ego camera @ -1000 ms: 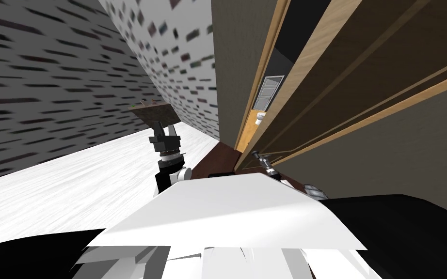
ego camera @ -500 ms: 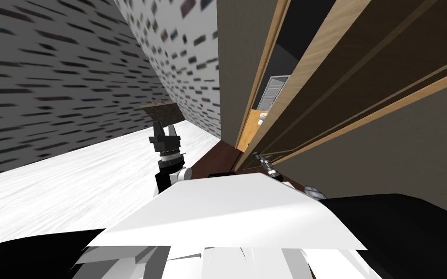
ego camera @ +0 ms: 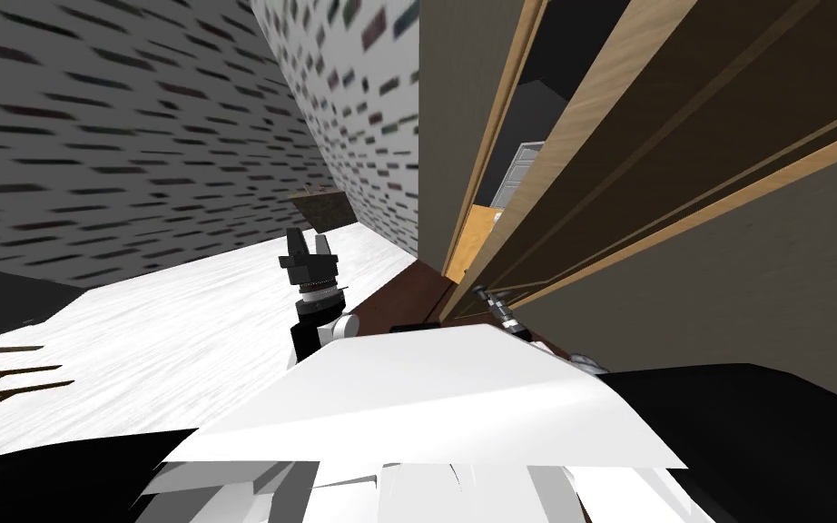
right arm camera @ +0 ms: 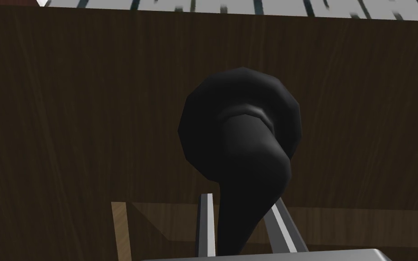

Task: Pull the door open

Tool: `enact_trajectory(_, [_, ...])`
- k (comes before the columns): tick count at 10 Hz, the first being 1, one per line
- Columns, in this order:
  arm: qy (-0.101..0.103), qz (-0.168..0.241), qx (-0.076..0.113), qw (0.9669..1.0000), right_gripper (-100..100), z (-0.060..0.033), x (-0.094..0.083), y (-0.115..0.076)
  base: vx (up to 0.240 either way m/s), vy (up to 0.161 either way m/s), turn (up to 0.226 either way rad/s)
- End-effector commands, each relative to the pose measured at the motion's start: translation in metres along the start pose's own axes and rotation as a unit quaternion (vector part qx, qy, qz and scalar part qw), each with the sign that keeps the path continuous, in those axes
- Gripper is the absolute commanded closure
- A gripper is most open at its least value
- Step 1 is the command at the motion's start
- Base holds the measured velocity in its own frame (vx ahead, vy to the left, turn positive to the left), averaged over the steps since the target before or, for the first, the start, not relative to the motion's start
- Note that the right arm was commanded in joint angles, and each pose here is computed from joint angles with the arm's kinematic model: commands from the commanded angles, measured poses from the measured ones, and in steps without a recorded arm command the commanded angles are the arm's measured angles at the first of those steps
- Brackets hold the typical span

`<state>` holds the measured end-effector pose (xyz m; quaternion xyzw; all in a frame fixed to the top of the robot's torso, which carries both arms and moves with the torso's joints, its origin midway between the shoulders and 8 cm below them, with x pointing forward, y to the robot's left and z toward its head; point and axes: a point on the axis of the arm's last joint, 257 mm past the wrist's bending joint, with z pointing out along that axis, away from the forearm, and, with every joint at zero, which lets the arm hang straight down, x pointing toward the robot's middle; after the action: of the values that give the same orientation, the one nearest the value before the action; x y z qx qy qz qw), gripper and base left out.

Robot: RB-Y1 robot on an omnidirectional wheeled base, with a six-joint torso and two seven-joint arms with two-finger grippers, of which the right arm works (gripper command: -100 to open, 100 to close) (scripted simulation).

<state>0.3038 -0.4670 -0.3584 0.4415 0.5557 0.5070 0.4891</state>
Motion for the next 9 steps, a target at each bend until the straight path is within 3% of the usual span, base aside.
enact_trajectory(1, [0.002,-0.002,-0.003,1.0,100,-0.0017,-0.0019,0.0024,-0.211,-0.104,0.155])
enact_trajectory(9, [0.01,-0.001,-0.003,0.9999,100,-0.0047,0.0,0.0012,-0.172,-0.06,0.131])
